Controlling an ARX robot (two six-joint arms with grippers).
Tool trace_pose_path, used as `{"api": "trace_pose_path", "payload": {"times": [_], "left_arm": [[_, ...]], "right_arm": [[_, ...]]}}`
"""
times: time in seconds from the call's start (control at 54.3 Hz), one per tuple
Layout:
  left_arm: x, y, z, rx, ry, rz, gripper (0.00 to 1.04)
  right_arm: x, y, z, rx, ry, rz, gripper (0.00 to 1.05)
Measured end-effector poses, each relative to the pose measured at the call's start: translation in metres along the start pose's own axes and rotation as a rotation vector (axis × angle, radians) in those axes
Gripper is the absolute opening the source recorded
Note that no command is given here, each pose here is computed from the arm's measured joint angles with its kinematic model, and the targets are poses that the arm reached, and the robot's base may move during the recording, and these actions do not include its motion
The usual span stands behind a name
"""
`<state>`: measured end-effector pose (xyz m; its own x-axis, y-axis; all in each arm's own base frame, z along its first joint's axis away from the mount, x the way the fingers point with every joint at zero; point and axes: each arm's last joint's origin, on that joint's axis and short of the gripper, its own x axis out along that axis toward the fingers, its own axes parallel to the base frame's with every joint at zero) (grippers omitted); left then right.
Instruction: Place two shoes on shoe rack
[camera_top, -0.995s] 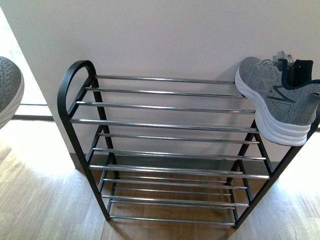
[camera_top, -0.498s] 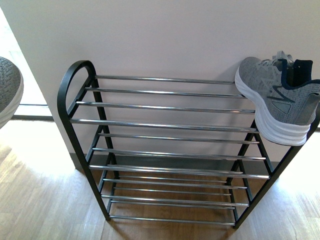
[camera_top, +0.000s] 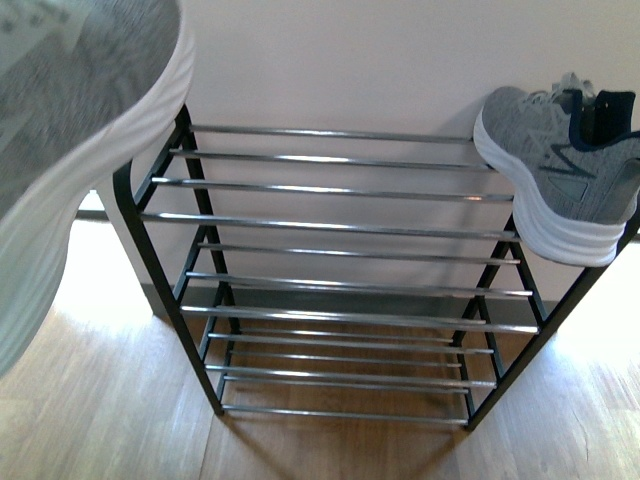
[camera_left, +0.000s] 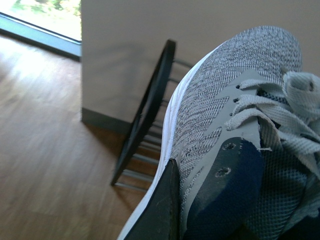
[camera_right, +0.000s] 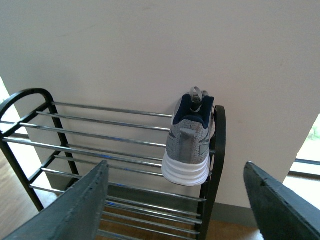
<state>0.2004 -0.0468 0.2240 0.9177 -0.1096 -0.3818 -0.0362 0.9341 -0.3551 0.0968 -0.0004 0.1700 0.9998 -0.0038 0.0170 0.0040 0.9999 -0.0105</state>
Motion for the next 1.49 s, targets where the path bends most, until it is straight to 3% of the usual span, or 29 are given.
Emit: {"api": "trace_pose_path", "payload": {"times": [0.092, 0.203, 0.479, 0.627, 0.94, 1.493], "left_arm": [[0.017, -0.018, 0.012, -0.033, -0.006, -0.045, 0.02], [0.042, -0.035, 0.016, -0.054, 0.028, -0.067, 0.02], [0.122, -0.074, 0.001, -0.09, 0.199, -0.056, 0.02], [0.158, -0.122, 0.002, -0.087, 0.229, -0.135, 0.02], [0.197, -0.177, -0.029, -0.12, 0.301, -0.194, 0.02], [0.227, -0.216, -0.067, -0.198, 0.334, -0.154, 0.02]], "right_arm": [[0.0, 0.0, 0.0, 0.001, 0.0, 0.0, 0.97], [0.0, 0.0, 0.0, 0.0, 0.0, 0.0, 0.95], [0.0, 0.0, 0.0, 0.0, 0.0, 0.0, 0.96], [0.0, 0.0, 0.0, 0.001, 0.0, 0.0, 0.96], [0.0, 0.0, 0.0, 0.0, 0.0, 0.0, 0.96], [0.0, 0.0, 0.0, 0.001, 0.0, 0.0, 0.96]]}}
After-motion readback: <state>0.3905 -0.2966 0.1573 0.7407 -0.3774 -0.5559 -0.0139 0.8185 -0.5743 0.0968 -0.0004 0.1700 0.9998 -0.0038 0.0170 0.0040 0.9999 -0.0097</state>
